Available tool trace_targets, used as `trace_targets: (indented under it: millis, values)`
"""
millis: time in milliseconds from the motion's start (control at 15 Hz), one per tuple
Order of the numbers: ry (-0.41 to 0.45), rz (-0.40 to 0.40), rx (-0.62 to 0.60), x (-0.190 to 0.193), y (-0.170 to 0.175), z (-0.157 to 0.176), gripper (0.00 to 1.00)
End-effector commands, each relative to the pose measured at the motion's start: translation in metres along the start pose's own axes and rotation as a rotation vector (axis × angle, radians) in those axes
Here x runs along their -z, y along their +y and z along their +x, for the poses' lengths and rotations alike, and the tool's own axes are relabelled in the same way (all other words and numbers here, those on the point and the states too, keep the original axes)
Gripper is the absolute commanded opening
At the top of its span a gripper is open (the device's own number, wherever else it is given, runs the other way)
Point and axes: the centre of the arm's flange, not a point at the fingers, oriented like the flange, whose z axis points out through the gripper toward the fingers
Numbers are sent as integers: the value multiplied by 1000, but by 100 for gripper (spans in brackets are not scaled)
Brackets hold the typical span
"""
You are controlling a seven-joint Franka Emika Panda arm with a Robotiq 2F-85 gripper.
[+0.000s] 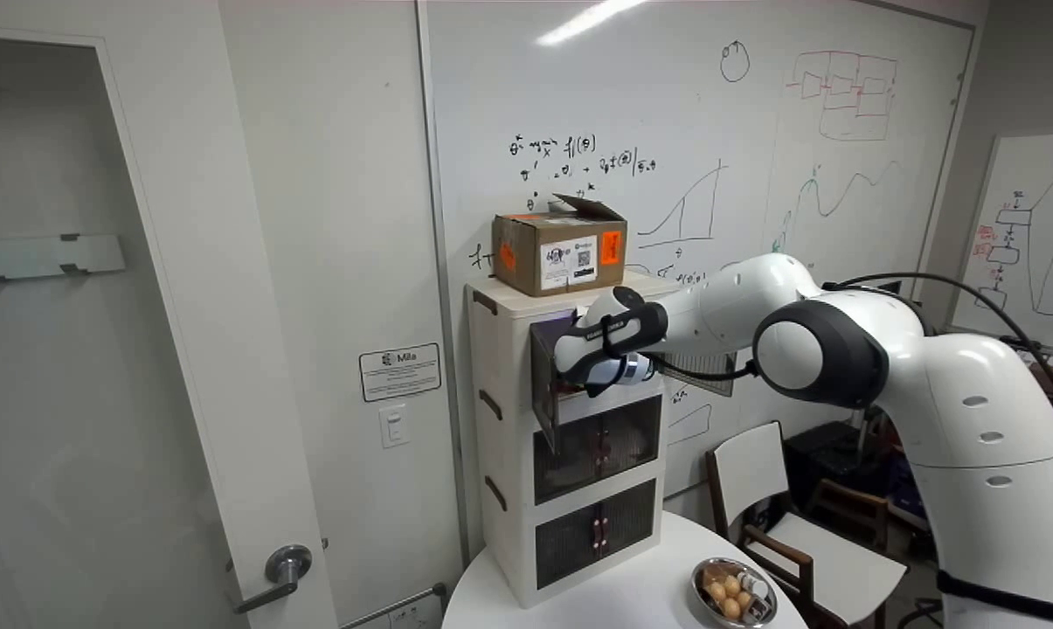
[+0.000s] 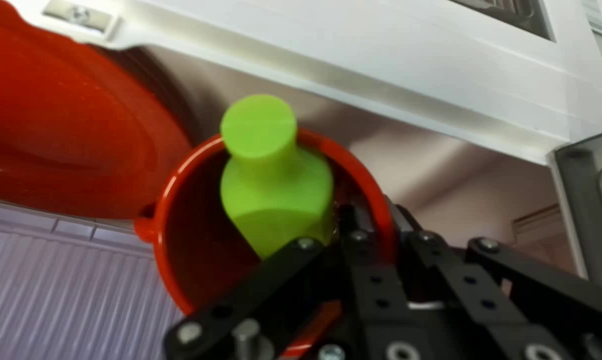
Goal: Put the orange cup in the top cabinet
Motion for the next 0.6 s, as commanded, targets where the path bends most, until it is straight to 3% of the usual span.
trace_targets:
  millis: [0, 267, 400, 533]
  values:
    - [30, -17, 0, -22, -4, 24, 2]
    - [48, -34, 29, -19, -10, 25, 2]
    - [45, -37, 50, -17, -11, 23, 32]
    - [47, -42, 71, -16, -13, 22, 46]
